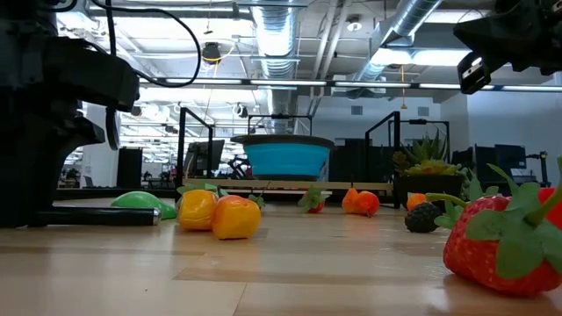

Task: Pick & Place Fruit
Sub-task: Put the knife on the shelf

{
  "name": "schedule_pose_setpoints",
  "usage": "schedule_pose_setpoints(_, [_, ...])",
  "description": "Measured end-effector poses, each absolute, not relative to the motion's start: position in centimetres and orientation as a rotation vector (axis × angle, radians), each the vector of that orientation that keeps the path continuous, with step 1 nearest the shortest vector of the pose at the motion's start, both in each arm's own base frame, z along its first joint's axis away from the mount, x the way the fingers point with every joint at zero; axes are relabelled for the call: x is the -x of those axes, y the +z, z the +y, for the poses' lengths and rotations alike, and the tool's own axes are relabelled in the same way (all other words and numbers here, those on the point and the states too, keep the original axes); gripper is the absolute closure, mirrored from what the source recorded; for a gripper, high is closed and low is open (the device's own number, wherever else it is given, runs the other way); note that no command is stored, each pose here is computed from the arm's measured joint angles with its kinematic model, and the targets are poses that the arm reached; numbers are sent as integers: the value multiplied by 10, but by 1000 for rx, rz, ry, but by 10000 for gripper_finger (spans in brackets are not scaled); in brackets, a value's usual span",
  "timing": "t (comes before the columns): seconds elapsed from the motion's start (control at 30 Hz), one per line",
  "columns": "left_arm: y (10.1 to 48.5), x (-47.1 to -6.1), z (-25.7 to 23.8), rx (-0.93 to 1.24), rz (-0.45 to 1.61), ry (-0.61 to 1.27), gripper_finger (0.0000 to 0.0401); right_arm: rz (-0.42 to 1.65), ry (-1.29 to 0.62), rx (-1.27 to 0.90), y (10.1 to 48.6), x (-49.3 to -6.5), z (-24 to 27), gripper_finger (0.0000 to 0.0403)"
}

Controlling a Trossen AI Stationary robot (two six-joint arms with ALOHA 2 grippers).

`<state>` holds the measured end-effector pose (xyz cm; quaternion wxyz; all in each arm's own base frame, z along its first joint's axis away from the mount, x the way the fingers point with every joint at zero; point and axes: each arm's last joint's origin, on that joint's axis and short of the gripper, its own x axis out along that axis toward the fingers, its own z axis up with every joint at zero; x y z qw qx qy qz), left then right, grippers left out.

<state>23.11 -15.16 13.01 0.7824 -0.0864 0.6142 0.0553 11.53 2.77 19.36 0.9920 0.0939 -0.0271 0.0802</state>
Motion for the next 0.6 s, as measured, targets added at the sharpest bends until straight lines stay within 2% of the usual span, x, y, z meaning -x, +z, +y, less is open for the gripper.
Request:
schedule_pose_setpoints(0.27, [139,-230,-153,232,1308,70,329,-72,167,-200,195,-115,28,403])
schedule_pose_setpoints(0.6, [177,-224,-146,302,1189,24,330,-91,207,-209,198,-115,29,403])
